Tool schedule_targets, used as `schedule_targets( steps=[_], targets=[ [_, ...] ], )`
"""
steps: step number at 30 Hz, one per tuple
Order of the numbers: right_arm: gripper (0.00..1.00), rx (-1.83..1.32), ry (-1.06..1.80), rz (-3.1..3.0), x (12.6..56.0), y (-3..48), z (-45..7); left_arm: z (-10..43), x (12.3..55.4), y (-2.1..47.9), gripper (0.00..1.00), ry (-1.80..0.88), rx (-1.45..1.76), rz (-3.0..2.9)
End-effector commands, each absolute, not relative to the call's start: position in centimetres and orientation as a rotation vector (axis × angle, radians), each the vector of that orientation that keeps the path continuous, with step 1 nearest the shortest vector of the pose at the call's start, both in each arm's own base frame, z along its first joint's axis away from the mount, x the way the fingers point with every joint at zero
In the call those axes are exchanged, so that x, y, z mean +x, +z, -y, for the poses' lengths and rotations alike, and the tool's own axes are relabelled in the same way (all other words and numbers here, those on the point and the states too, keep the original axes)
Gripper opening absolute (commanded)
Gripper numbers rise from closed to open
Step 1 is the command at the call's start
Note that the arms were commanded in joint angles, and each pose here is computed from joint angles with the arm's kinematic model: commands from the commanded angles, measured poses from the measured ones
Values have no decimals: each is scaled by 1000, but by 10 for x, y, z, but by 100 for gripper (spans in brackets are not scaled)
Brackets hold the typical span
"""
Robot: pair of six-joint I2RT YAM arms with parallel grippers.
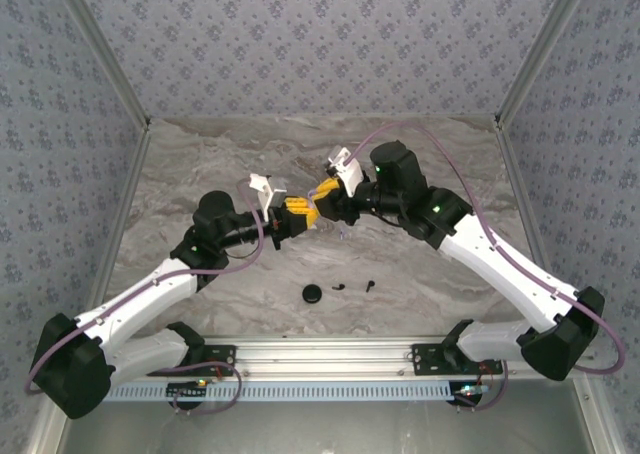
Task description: Insert the wireless bluetooth earbuds into the charging case
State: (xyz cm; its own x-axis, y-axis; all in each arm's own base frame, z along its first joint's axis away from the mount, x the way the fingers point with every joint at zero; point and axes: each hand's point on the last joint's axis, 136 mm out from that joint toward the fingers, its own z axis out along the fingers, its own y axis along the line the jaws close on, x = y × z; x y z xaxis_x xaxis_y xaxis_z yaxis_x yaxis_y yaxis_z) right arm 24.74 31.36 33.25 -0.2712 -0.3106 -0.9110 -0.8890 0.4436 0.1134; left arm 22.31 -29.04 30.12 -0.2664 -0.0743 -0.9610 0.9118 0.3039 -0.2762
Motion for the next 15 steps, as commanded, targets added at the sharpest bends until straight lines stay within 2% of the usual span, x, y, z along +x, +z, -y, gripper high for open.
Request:
schedule_targets(
  steps=[1,3,9,12,15],
  targets=[
    [41,-1011,883,-1767,244,359,-314,291,217,331,0,-1169,832,-1409],
    [47,-972,896,-1764,247,370,-309,291,217,330,0,-1167,831,-1410],
    [55,-725,887,-1833,275,386,-274,289,217,329,0,-1152,820,-1416],
    [57,-559,819,-1969,300,362,-249,286,217,327,0,-1136,811,-1417],
    [56,-400,761,-2163,322,317,-229,282,215,326,0,-1120,805,-1423]
  ],
)
